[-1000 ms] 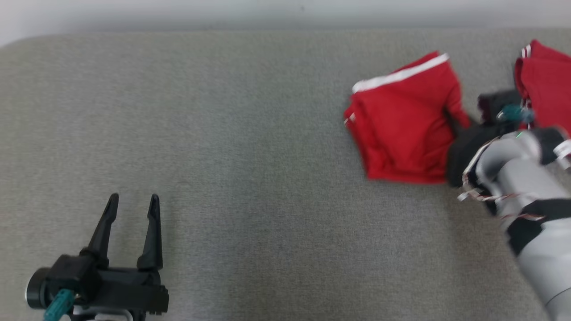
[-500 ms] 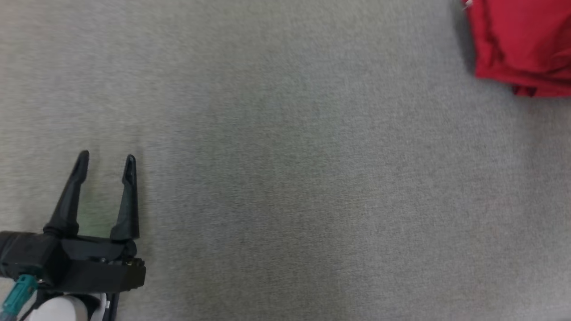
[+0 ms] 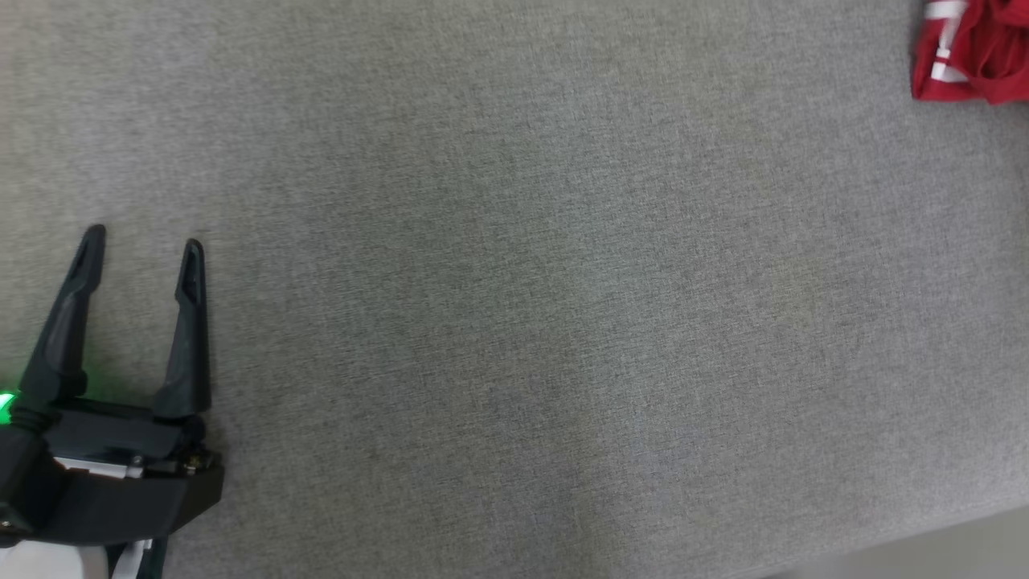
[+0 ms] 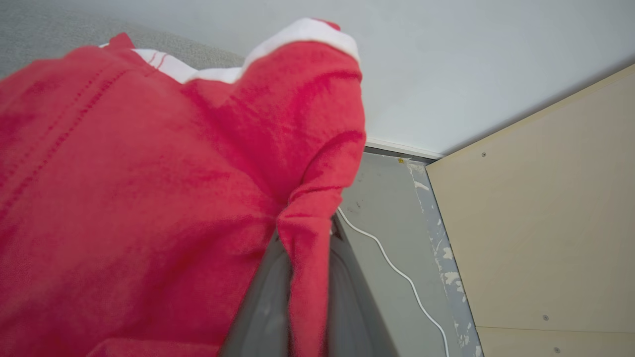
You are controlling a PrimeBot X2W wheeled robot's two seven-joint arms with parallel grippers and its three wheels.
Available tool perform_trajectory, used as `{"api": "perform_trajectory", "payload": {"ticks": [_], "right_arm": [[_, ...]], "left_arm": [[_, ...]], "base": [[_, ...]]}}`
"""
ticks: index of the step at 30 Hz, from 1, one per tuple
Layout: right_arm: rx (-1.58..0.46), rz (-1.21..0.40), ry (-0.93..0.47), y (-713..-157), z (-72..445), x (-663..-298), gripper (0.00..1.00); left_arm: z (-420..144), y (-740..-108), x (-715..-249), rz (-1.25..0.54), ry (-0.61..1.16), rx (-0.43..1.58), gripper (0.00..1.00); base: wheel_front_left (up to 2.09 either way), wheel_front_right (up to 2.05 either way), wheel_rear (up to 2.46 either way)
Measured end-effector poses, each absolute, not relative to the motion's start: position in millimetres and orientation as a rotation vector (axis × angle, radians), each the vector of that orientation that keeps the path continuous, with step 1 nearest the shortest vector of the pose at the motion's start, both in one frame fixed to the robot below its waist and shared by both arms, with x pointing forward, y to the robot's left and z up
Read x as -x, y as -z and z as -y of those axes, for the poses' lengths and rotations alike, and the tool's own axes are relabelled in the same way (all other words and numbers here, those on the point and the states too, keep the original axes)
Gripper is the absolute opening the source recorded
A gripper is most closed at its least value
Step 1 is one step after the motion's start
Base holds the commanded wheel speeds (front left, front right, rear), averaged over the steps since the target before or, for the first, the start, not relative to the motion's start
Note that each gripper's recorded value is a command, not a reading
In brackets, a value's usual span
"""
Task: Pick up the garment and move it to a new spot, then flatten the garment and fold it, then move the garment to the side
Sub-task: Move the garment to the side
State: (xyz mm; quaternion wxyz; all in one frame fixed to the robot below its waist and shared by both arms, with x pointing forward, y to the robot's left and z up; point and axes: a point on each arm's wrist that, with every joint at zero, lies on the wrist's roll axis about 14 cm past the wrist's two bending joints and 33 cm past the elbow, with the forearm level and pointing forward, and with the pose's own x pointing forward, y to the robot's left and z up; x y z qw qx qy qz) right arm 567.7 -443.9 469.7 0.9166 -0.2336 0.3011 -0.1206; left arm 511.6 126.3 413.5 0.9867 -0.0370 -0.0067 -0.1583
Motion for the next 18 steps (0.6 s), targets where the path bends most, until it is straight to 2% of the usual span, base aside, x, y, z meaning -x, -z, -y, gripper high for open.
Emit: {"api": "perform_trajectory", "payload": {"ticks": [2, 3, 4, 5, 13, 18], "right_arm": [[0.485, -0.615, 0.257, -469, 448, -568, 0.0], [0.486, -0.609, 0.26, -469, 448, -569, 0.12], [0.502, -0.605, 0.256, -468, 448, -570, 0.48], [0.511, -0.606, 0.253, -467, 447, -570, 1.0], [0.567, -0.473, 0.215, -488, 431, -588, 1.0], [0.528, -0.322, 0.162, -514, 402, -597, 1.0]], "left_arm": [[-124, -410, -513, 0.011, 0.325, 0.082, 1.0], [-123, -408, -514, 0.008, 0.328, 0.083, 1.0], [-122, -407, -514, 0.007, 0.33, 0.085, 1.0], [-122, -405, -515, 0.006, 0.33, 0.087, 1.0], [-127, -408, -514, 0.002, 0.301, 0.099, 1.0], [-132, -420, -510, 0.01, 0.261, 0.115, 1.0]], "base": [[0.0, 0.0, 0.0], [0.0, 0.0, 0.0], [0.0, 0.0, 0.0], [0.0, 0.0, 0.0], [0.0, 0.0, 0.0], [0.0, 0.0, 0.0]]}}
